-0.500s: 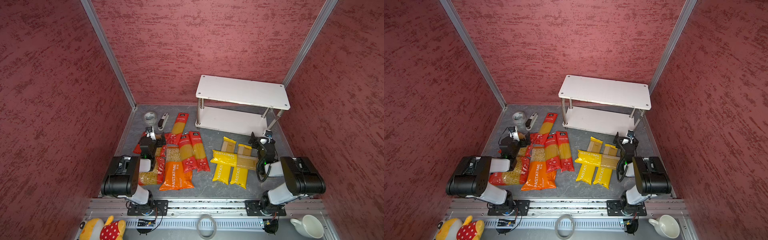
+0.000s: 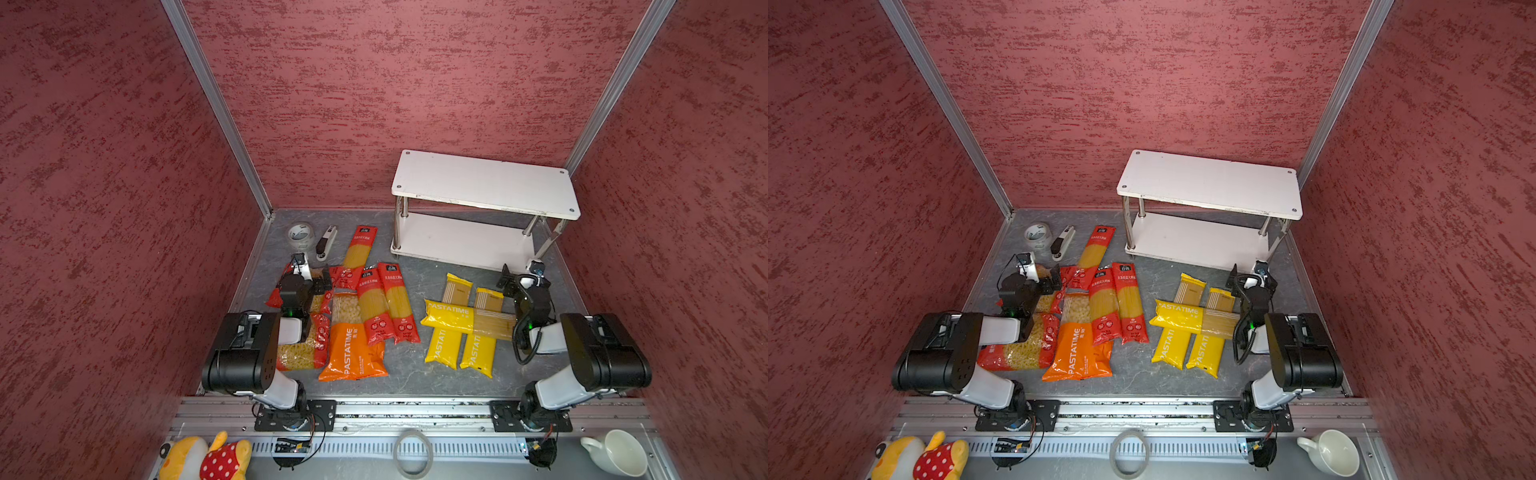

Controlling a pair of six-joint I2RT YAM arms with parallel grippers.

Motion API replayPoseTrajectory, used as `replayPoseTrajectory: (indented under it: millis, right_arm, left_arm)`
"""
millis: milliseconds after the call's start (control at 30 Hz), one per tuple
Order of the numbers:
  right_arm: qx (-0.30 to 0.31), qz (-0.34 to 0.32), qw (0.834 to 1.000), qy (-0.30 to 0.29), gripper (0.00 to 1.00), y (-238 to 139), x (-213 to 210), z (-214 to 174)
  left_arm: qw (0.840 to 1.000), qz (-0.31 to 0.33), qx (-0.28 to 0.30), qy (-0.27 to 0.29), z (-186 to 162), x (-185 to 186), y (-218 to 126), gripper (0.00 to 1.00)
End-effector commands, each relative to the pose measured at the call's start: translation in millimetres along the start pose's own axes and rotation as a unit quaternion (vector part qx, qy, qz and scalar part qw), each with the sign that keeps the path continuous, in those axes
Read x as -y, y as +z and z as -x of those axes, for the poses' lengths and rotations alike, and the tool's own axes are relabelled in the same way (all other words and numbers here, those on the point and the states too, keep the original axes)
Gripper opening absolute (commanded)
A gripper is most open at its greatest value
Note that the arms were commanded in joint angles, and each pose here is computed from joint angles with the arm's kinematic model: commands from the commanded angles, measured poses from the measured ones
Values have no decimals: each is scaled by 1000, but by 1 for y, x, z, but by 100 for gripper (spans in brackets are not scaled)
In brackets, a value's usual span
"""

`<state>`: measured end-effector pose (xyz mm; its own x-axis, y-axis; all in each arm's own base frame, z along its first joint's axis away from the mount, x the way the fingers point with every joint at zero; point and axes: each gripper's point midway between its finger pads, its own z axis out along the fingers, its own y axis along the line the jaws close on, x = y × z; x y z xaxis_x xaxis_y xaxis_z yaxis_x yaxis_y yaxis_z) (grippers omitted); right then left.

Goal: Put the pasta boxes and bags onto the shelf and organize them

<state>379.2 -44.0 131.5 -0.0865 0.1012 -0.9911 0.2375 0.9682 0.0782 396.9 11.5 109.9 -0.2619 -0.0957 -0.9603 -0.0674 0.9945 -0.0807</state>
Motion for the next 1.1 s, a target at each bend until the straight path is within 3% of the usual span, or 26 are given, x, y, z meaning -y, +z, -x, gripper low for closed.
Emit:
replayPoseTrajectory:
  millis: [0, 1067]
  right_arm:
    - [10, -14, 1000, 3, 99, 2, 4, 6]
    - [11, -19, 1000, 6, 99, 1, 6, 6]
  left_arm:
    - [1000, -2, 6, 1, 5, 0, 3, 100]
    - [1000, -3, 6, 1, 5, 0, 3, 99]
